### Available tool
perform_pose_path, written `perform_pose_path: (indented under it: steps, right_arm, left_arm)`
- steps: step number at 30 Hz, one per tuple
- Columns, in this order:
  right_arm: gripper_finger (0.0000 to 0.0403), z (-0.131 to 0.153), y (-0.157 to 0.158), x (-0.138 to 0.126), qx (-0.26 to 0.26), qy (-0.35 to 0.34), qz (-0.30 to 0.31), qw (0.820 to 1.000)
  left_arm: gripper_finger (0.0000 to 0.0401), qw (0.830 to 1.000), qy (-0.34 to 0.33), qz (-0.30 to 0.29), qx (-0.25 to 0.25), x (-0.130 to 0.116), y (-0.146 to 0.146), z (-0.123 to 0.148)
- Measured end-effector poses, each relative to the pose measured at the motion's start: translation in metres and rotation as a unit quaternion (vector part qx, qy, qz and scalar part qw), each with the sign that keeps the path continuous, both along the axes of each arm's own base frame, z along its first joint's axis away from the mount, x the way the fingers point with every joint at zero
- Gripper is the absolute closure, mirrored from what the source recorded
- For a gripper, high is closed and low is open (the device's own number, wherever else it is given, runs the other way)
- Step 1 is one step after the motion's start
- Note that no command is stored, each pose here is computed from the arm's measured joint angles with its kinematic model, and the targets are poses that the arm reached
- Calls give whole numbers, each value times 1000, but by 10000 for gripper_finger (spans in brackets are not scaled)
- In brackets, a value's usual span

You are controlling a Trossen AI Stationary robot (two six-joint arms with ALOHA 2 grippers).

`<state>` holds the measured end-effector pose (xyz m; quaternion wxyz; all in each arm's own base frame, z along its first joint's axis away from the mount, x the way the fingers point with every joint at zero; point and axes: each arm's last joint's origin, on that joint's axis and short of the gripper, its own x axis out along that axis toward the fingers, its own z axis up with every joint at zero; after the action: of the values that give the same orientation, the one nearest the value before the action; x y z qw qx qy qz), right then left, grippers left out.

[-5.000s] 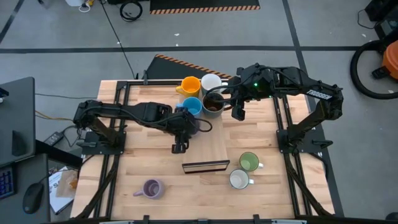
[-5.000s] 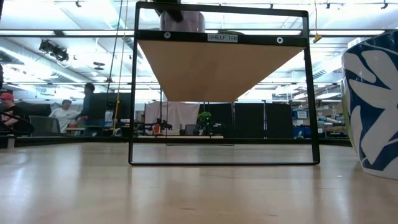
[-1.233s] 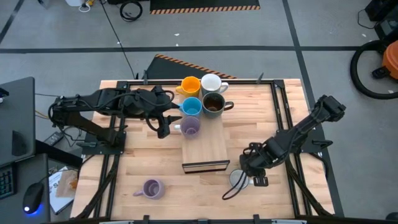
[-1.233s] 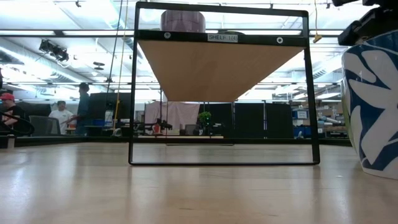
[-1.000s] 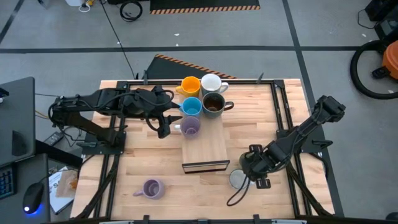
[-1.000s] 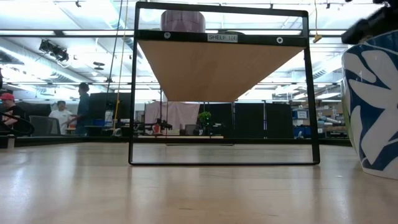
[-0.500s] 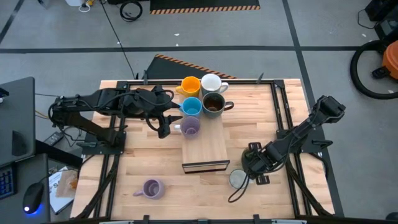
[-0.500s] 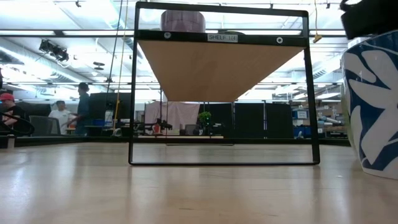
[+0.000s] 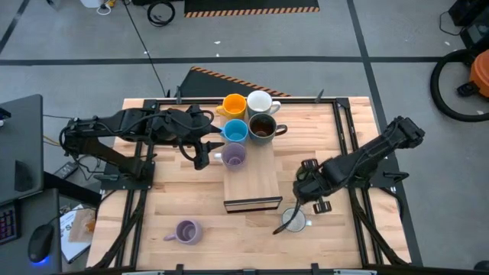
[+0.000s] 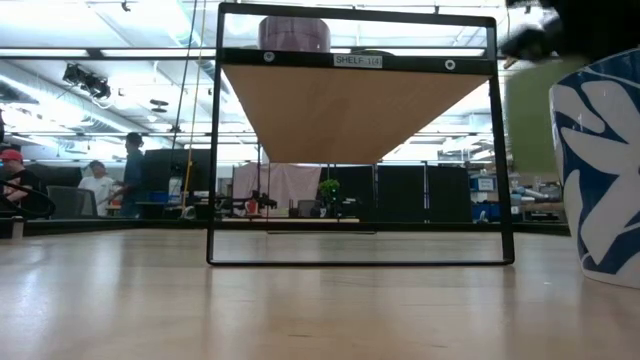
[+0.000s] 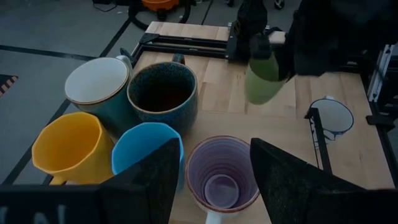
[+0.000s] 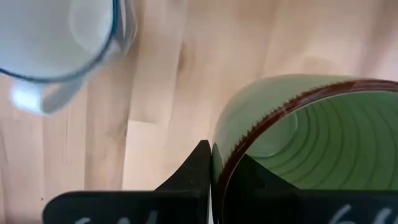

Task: Place coffee mugs
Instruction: Put the green mug on the shelf

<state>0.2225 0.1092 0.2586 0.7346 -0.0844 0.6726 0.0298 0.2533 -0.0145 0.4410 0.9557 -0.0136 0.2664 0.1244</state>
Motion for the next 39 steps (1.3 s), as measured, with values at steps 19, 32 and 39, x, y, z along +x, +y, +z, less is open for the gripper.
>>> perform_pose_path:
  steps: [19, 32, 39]
  right_arm:
    - [373, 115, -55, 77, -5, -161, 41, 986]
    - [372, 94, -63, 117, 19, -123, 92, 988]
    - [358, 88, -64, 123, 7, -120, 94, 988]
  left_arm:
    - [197, 999, -28, -9, 13, 3, 0, 5]
    - [197, 999, -26, -12, 17, 3, 0, 5]
    - [197, 999, -26, -12, 17, 3, 0, 5]
